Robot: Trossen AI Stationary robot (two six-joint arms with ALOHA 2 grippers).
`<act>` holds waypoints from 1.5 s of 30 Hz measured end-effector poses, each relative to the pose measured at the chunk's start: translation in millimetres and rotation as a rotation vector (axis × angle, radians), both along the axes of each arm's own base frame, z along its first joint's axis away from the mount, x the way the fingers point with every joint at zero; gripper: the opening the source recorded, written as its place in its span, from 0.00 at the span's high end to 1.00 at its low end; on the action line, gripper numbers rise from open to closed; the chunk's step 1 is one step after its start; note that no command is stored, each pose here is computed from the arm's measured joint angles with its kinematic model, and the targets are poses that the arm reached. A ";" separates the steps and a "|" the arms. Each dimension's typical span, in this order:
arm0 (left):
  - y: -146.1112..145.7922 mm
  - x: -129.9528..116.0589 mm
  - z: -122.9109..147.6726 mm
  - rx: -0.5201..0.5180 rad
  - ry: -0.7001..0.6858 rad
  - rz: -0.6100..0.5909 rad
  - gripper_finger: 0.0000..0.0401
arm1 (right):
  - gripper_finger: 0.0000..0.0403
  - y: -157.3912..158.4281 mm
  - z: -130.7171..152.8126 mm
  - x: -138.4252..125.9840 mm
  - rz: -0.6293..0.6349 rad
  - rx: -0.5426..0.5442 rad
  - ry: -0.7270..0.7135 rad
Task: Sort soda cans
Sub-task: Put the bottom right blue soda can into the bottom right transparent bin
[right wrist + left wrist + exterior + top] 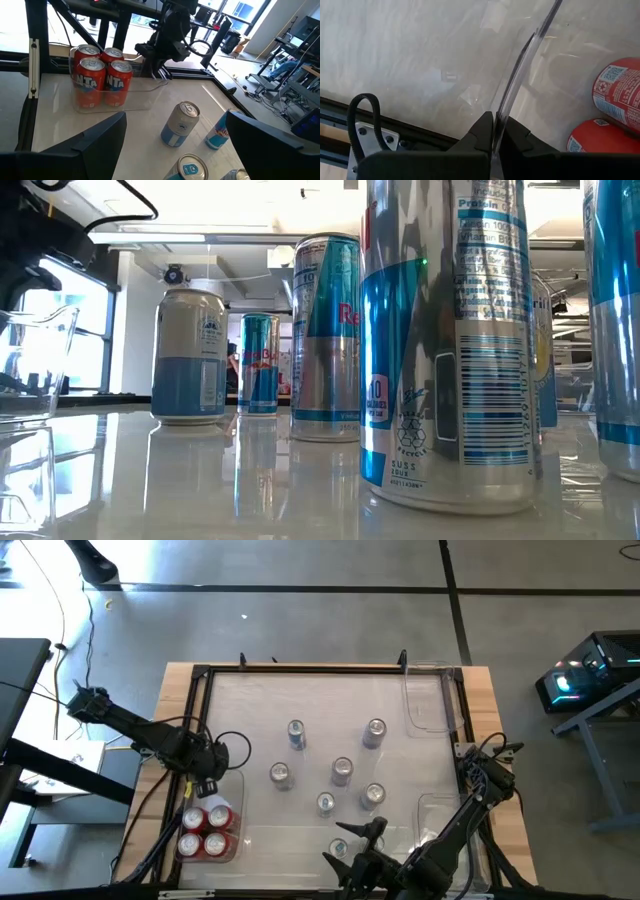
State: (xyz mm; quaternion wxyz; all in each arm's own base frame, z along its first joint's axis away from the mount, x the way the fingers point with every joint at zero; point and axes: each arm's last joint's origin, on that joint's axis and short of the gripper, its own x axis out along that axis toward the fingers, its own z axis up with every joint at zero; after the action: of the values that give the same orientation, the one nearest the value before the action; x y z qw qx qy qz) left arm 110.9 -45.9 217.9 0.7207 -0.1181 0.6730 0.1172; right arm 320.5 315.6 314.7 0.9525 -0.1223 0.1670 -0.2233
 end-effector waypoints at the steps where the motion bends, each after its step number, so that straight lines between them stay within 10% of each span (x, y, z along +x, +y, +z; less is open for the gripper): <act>1: -0.6 -0.2 0.0 0.000 0.000 -0.009 0.98 | 0.16 0.0 0.0 0.0 0.000 0.000 0.000; 11: -2.8 0.8 24.7 0.003 -0.081 -0.082 0.70 | 0.16 -17.6 33.8 -16.2 0.077 0.109 0.049; 19: 6.7 2.0 58.2 0.184 -0.340 0.017 0.47 | 0.16 -43.6 29.9 -33.9 0.075 0.351 0.360; 32: -42.3 57.7 81.7 0.215 -0.960 0.012 0.47 | 0.16 -15.1 -8.6 -61.3 -0.108 0.538 0.527; 45: -91.8 97.0 33.4 0.255 -0.958 -0.094 0.47 | 0.16 -34.1 -15.9 -41.6 -0.141 0.514 0.643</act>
State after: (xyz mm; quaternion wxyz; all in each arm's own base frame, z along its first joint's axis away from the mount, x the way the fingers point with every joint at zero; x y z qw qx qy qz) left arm 207.9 -137.7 251.3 0.9621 -0.0390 0.2510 0.0987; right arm 278.8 281.5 298.8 0.8337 0.0676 0.5142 -0.1896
